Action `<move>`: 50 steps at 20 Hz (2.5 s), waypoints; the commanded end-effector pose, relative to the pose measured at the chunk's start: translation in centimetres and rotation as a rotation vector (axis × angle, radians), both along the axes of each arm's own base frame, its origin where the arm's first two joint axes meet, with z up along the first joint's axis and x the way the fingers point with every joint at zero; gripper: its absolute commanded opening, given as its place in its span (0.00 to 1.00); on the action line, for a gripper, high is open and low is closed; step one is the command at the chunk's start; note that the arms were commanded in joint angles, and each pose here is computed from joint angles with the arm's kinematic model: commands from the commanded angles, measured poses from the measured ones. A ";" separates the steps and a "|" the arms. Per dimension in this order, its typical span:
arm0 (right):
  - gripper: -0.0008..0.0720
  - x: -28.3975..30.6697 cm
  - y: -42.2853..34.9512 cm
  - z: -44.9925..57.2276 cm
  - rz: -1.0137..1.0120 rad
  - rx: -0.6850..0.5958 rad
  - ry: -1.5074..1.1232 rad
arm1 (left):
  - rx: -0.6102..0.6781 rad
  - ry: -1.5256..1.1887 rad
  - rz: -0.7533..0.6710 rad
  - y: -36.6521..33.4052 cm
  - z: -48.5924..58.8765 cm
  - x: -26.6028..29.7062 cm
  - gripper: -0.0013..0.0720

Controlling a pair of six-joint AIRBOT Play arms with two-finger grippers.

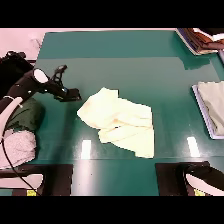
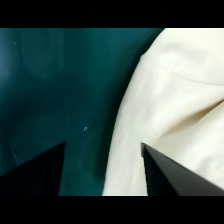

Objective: Fold the shirts.

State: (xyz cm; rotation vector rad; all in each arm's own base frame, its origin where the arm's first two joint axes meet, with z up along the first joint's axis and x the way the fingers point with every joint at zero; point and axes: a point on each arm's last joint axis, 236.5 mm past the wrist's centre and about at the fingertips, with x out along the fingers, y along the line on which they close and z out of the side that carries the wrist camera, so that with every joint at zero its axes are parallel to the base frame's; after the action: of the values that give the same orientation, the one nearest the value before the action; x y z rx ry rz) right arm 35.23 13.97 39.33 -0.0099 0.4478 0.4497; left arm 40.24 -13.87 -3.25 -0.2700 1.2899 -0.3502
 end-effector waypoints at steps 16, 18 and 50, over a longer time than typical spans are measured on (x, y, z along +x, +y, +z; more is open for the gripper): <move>0.04 -3.5 -10.0 -23.7 -0.247 -0.088 0.741 | -0.078 -0.245 -0.106 -3.3 9.4 5.2 0.05; 0.33 -7.5 -11.6 -32.3 -0.308 -0.020 0.981 | -0.054 -0.300 -0.114 -2.8 11.5 5.7 0.05; 0.03 -10.5 -16.4 -1.3 -0.517 0.022 -0.006 | -0.065 -1.498 -0.055 2.6 60.0 -17.7 0.05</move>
State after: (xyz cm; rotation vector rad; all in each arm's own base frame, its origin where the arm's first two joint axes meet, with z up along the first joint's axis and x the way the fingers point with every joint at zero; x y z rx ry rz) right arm 28.47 -0.41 30.43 0.2124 0.5948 0.0805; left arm 30.49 -12.83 50.29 0.0013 0.0216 -0.5020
